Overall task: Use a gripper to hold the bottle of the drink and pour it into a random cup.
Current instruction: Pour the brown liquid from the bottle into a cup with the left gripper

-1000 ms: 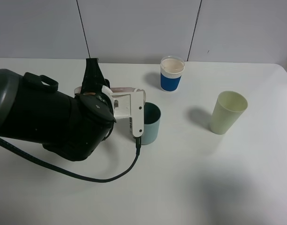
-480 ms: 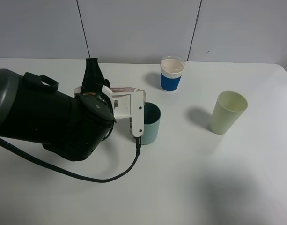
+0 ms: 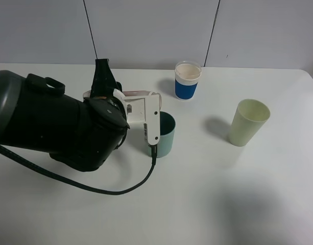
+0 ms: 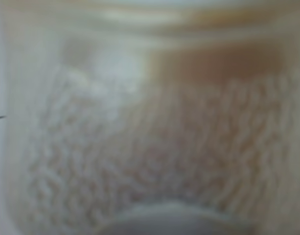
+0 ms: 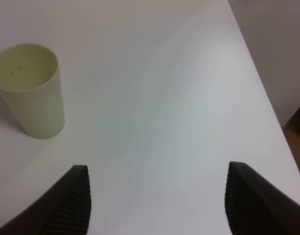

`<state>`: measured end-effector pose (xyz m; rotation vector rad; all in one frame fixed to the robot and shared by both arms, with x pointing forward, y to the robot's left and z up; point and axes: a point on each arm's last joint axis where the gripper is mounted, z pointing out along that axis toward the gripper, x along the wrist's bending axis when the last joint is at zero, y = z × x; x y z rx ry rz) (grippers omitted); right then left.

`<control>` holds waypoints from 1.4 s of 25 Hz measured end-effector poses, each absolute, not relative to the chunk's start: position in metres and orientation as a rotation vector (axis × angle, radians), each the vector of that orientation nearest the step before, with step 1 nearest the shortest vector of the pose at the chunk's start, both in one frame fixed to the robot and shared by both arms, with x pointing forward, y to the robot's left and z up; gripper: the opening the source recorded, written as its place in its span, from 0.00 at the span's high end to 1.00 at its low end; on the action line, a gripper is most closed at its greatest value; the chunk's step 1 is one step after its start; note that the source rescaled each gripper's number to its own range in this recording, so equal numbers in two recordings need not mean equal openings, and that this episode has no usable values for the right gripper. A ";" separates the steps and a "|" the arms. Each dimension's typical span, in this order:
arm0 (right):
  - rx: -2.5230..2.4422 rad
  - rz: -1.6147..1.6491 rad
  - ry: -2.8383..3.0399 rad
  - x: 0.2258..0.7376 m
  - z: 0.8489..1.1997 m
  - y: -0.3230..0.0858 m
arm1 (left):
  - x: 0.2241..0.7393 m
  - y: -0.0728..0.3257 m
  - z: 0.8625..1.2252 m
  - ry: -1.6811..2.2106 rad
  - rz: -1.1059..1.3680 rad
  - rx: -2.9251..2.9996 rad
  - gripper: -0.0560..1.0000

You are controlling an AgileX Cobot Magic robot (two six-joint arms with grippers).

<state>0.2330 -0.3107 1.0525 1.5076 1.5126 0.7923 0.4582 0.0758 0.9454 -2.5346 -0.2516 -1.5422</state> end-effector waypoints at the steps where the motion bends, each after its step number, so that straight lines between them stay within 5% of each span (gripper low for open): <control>1: 1.508 0.792 1.513 0.233 1.052 -0.311 | 0.458 0.076 0.945 -0.249 -1.541 -2.534 0.94; 35: 1.506 0.793 1.511 0.233 1.053 -0.311 | 0.461 0.076 0.941 -0.133 -1.540 -2.448 0.94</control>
